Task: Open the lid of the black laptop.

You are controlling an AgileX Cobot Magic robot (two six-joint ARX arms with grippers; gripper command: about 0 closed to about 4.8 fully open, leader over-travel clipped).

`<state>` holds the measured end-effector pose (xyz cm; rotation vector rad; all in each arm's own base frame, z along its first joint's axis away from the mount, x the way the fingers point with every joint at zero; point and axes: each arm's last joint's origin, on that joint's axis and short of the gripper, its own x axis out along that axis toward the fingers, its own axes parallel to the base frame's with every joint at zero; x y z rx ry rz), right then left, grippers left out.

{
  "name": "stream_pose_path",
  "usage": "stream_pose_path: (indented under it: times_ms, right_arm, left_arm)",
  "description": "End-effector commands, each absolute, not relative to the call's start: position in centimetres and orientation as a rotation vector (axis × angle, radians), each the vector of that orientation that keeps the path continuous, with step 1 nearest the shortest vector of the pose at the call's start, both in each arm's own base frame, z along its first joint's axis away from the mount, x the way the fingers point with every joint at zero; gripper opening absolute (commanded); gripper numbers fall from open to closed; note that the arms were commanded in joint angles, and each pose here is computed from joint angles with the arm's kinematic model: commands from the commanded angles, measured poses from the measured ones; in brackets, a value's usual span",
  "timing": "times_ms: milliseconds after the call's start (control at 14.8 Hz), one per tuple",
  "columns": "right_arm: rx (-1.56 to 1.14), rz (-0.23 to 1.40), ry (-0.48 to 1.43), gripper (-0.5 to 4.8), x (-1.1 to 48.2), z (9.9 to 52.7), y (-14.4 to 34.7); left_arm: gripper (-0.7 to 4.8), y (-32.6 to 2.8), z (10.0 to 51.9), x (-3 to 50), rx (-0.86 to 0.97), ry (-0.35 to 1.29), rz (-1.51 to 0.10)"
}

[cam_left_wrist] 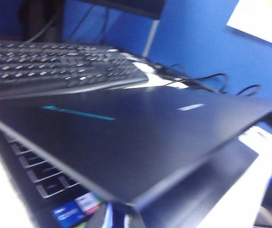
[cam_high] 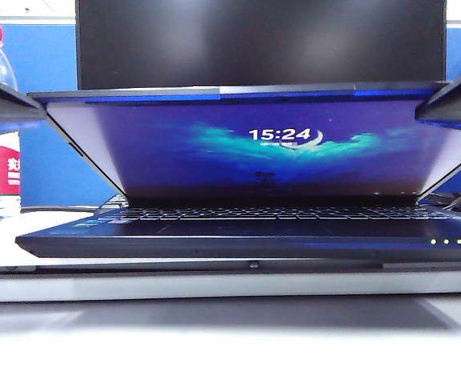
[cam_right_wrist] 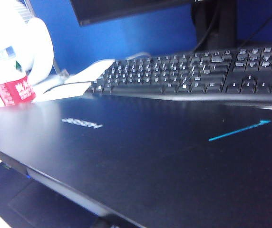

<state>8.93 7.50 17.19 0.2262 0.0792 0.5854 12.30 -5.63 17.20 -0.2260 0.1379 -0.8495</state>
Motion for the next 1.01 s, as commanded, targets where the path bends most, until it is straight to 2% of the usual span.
stream_pose_path:
  times_ms: [68, 473, 1013]
  right_arm:
    - [0.272, 0.586, -0.033, -0.06, 8.9, 18.8, 7.4]
    - [0.271, 0.585, -0.074, -0.06, 8.9, 19.1, 7.4]
    - [0.256, 0.549, -0.134, -0.06, 9.1, 19.6, 7.0]
  left_arm:
    - [0.53, -5.6, 18.3, 12.6, -0.201, 0.026, -0.828]
    - [0.53, -5.6, 20.8, 13.0, -0.185, -0.106, -0.804]
    - [0.53, -5.6, 22.2, 13.2, -0.144, -0.184, -0.749]
